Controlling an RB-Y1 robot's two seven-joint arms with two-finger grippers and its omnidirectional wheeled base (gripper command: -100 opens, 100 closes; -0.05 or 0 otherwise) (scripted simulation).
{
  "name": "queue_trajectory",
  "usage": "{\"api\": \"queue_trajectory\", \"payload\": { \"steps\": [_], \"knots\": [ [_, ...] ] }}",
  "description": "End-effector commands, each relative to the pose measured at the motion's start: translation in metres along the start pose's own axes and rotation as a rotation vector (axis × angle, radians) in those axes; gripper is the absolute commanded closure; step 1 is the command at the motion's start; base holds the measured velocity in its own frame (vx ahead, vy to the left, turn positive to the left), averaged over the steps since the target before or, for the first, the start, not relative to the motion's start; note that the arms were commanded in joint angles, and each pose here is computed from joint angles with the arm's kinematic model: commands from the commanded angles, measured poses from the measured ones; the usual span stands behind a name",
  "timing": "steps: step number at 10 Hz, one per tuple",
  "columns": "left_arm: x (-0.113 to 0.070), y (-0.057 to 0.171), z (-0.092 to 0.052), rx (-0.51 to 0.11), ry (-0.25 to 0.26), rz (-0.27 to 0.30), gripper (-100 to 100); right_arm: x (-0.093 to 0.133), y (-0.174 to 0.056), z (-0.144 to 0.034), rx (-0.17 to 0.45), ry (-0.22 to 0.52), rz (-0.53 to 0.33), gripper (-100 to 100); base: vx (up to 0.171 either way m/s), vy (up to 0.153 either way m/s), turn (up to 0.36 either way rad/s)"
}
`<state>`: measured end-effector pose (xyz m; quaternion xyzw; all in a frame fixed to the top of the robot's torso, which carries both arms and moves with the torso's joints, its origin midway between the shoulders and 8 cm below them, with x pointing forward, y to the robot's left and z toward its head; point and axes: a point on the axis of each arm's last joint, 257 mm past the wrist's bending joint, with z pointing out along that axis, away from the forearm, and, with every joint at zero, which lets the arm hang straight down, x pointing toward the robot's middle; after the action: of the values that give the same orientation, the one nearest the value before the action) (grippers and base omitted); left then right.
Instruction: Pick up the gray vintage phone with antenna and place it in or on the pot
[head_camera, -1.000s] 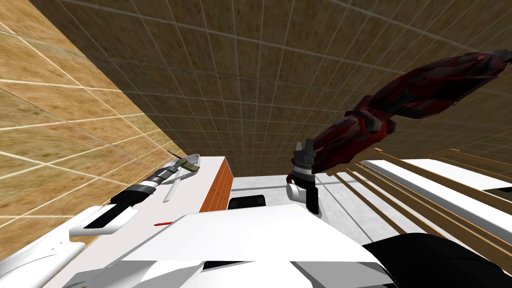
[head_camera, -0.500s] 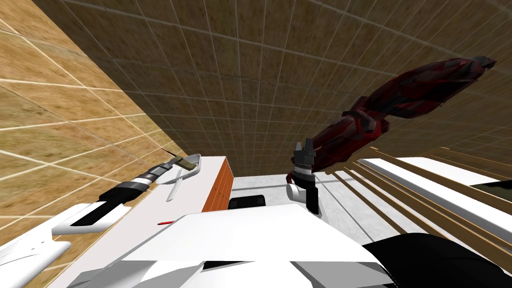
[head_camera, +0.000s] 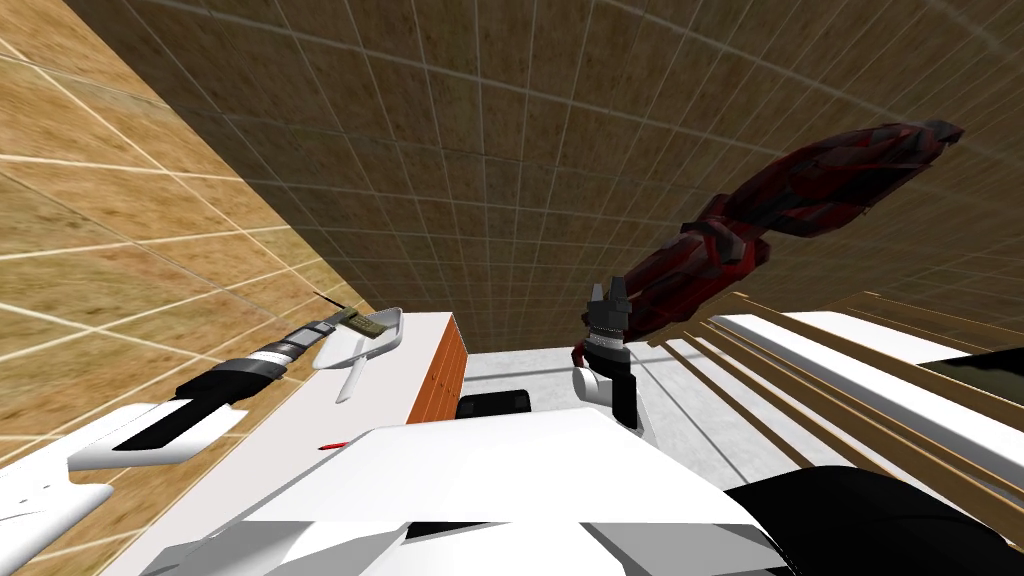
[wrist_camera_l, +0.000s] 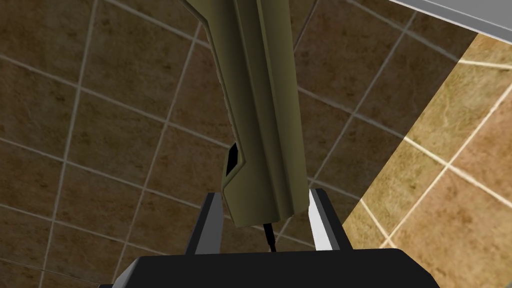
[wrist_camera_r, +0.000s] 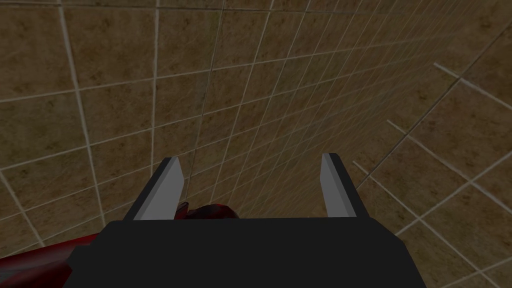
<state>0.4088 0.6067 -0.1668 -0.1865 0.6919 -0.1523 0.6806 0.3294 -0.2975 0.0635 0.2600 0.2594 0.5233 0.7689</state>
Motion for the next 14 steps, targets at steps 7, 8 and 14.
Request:
{"api": "queue_trajectory", "payload": {
  "steps": [7,8,14],
  "knots": [
    [0.000,0.000,0.000,0.000,-0.001,-0.004,0,0.000,0.000,0.000,0.000,0.000,0.000,0,-0.001,0.001,-0.001],
    [-0.016,0.006,0.003,-0.028,0.000,-0.006,-100,0.000,0.000,0.000,0.000,0.000,0.000,0,-0.045,-0.026,-0.213],
    [-0.048,0.017,0.009,-0.084,-0.004,-0.007,-100,0.000,0.000,0.000,0.000,0.000,0.000,0,-0.061,-0.022,-0.148]
  ]
}}
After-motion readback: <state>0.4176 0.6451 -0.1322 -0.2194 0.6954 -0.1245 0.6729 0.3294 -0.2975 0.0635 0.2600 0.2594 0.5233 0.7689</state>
